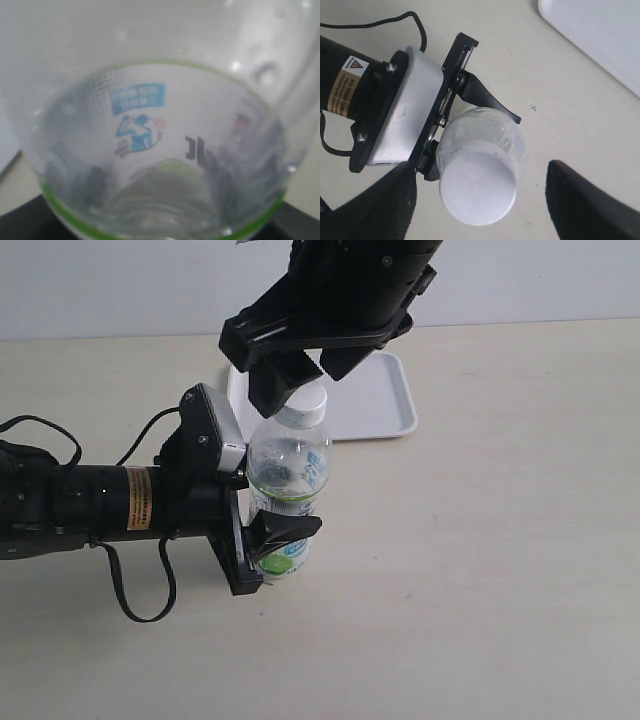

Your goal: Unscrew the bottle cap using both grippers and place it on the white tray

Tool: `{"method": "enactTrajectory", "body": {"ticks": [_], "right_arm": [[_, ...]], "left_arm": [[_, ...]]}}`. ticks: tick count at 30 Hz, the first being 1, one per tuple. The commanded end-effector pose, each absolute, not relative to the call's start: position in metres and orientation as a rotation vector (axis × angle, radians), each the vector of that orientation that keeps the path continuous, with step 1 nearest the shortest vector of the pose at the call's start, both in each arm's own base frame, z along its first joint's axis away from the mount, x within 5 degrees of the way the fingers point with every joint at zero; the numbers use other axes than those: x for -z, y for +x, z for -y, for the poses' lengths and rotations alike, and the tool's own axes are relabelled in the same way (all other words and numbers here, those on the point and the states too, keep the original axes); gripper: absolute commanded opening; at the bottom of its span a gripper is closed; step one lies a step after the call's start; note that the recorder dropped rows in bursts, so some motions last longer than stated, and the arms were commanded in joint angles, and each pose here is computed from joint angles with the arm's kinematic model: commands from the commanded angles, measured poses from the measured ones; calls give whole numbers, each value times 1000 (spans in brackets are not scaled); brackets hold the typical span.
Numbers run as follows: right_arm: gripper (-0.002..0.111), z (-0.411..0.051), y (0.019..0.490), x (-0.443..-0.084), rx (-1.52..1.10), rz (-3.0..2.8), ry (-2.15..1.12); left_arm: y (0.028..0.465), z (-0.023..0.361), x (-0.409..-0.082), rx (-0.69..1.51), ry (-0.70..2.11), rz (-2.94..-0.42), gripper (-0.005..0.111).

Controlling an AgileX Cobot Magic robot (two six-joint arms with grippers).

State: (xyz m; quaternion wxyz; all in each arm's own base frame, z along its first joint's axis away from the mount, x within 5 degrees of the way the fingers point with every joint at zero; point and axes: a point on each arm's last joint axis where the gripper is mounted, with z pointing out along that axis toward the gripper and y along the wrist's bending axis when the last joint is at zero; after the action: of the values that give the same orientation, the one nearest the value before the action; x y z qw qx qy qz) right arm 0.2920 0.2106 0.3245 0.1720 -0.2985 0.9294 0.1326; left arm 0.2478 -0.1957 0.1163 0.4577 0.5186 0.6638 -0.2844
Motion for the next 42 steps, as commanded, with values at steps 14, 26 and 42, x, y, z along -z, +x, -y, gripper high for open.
{"method": "enactTrajectory", "body": {"ticks": [14, 26, 42], "right_arm": [[62, -213, 296, -314, -337, -2674, -872], [18, -212, 294, -313, -347, -2727, -809], [0, -212, 295, -313, -254, -2481, -1307]], "left_arm": [[246, 196, -115, 691, 1303, -1639, 0], [246, 196, -115, 691, 1303, -1639, 0], [246, 196, -115, 709, 1280, -1662, 0]]}}
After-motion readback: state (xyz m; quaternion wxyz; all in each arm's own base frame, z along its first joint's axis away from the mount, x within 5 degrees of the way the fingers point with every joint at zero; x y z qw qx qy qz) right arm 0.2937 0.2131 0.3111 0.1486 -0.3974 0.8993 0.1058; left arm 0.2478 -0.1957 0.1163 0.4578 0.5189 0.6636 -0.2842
